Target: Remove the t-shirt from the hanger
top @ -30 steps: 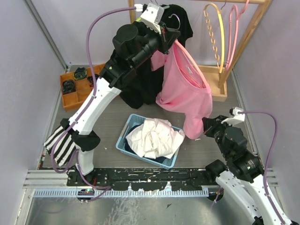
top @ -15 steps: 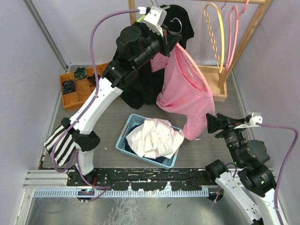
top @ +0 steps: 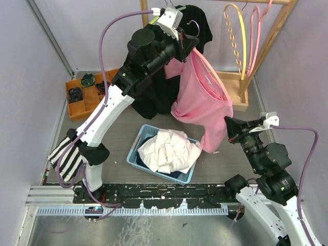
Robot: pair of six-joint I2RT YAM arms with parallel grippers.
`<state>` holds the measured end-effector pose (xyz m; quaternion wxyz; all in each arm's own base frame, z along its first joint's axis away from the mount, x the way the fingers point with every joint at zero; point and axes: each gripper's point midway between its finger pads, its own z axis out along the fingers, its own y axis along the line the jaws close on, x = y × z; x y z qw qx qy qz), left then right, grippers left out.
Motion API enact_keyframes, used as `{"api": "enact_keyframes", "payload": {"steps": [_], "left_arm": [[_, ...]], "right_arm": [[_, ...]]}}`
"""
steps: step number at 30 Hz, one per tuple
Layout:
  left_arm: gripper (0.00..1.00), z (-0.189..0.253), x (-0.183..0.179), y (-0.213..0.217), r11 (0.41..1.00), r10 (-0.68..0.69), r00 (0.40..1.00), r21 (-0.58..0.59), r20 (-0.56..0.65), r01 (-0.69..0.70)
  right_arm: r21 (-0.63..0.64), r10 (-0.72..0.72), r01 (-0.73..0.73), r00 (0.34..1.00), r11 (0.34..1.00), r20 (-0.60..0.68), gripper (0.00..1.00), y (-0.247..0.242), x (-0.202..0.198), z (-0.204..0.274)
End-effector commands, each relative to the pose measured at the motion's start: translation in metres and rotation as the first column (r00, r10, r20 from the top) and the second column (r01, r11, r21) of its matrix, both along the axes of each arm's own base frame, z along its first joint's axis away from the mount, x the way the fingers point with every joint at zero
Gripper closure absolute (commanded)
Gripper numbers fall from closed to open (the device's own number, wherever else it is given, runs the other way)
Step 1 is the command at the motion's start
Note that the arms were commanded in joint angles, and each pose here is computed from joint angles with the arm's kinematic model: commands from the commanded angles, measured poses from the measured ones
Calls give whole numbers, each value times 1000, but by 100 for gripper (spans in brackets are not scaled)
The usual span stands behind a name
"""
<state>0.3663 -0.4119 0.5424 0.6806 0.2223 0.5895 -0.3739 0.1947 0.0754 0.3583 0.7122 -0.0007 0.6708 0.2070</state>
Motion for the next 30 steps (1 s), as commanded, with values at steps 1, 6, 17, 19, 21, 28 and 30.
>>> {"api": "enact_keyframes", "payload": {"steps": [1,6,17,19,21,28,30], "left_arm": [[100,57,-24,25,993,0,996,-121,90,11],[100,64,-24,29,990,10,996,-143,90,3],[100,70,-30,31,988,-4,996,-151,92,18],[100,63,-30,26,990,-21,996,-137,81,32],[100,49,-29,20,992,-43,997,-115,62,50],[100,15,-32,9,992,-96,995,-78,25,98],[100,8,-35,5,991,-112,993,-65,20,113]], "right_arm": [[61,-3,0,998,998,58,99,-3,-5,15],[178,-125,145,985,973,-119,99,-19,3,-37],[224,-92,144,969,964,-228,94,-9,5,-72],[198,-103,141,977,970,-188,79,-13,3,-58],[177,-130,155,981,972,-146,67,-21,0,-43],[142,-258,260,966,955,-31,53,-57,-15,6],[135,-288,286,958,949,-4,53,-65,-20,21]]}}
